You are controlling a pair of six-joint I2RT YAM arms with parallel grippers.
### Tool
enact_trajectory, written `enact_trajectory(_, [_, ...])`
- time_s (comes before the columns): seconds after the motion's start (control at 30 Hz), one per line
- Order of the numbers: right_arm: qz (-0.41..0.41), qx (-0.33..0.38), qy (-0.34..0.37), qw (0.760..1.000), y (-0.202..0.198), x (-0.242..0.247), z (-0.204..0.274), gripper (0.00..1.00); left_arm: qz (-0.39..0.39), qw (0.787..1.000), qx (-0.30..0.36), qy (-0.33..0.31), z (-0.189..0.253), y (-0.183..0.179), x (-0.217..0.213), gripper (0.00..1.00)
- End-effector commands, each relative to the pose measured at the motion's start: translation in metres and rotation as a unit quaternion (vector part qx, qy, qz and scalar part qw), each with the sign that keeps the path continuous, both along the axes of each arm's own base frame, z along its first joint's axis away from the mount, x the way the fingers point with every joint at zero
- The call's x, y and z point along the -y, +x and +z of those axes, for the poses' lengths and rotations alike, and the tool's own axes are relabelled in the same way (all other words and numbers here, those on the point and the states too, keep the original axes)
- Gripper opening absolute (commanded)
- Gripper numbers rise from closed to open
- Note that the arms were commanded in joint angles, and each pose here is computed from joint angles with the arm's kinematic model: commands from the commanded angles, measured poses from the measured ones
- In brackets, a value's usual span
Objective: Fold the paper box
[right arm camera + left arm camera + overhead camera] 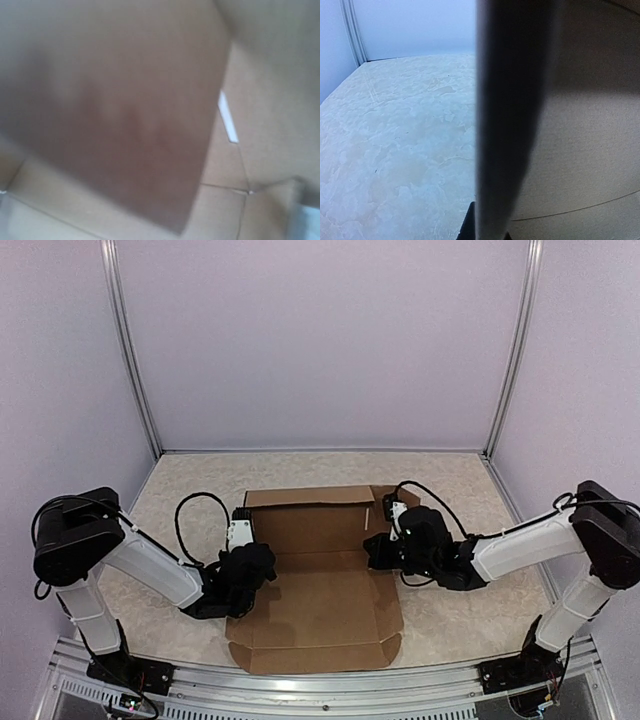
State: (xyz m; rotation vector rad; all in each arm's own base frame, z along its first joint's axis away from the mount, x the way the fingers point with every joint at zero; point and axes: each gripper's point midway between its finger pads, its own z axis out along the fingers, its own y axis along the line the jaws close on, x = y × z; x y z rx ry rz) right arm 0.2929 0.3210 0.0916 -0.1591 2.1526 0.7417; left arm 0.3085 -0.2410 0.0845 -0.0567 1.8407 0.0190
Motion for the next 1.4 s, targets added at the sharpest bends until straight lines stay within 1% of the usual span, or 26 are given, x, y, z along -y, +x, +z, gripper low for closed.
enact_trajectory(0.0, [0.019, 0.001, -0.042, 0.999, -0.016, 0.014, 0.005, 0.0, 0.011, 1.0, 0.002, -0.001, -0.002, 0.0, 0.001, 0.0])
enact_trajectory(0.13, [0.036, 0.006, -0.067, 0.997, -0.026, 0.025, 0.019, 0.0, 0.014, 1.0, 0.002, -0.003, -0.003, 0.0, 0.001, 0.0])
enact_trajectory(0.23, [0.051, 0.025, -0.081, 0.995, -0.036, 0.036, 0.038, 0.0, 0.014, 1.0, 0.001, -0.004, -0.003, 0.0, 0.001, 0.0])
enact_trajectory(0.33, [0.049, 0.049, -0.11, 0.991, -0.043, 0.057, 0.059, 0.0, 0.009, 1.0, 0.001, -0.005, -0.003, 0.0, 0.002, 0.0])
enact_trajectory(0.43, [0.028, 0.068, -0.148, 0.986, -0.047, 0.087, 0.072, 0.0, -0.003, 1.0, 0.001, -0.012, -0.003, 0.0, 0.006, 0.0])
enact_trajectory(0.5, [0.008, 0.074, -0.16, 0.984, -0.047, 0.105, 0.079, 0.0, -0.011, 1.0, 0.0, -0.018, -0.004, 0.0, 0.009, 0.0])
enact_trajectory(0.63, [-0.014, 0.065, -0.171, 0.983, -0.041, 0.126, 0.074, 0.0, -0.015, 0.999, -0.001, -0.033, -0.003, -0.001, 0.011, 0.0])
enact_trajectory(0.77, [-0.036, 0.074, -0.177, 0.981, -0.023, 0.137, 0.072, 0.0, -0.023, 0.999, -0.001, -0.036, -0.004, -0.003, 0.011, 0.0])
enact_trajectory(0.9, [-0.04, 0.079, -0.157, 0.984, 0.002, 0.143, 0.069, 0.0, -0.024, 0.999, -0.002, -0.039, -0.003, -0.004, 0.01, 0.0])
enact_trajectory(1.03, [-0.021, 0.083, -0.103, 0.991, 0.026, 0.139, 0.07, 0.0, -0.049, 0.998, -0.009, -0.032, -0.003, -0.005, 0.019, 0.0])
enact_trajectory(1.17, [0.022, 0.079, -0.047, 0.996, 0.046, 0.129, 0.068, 0.0, -0.066, 0.997, -0.009, -0.03, -0.002, -0.007, 0.025, 0.0])
enact_trajectory(1.37, [0.066, 0.072, -0.001, 0.995, 0.07, 0.122, 0.061, 0.0, -0.085, 0.996, -0.011, -0.03, -0.001, -0.01, 0.032, 0.0])
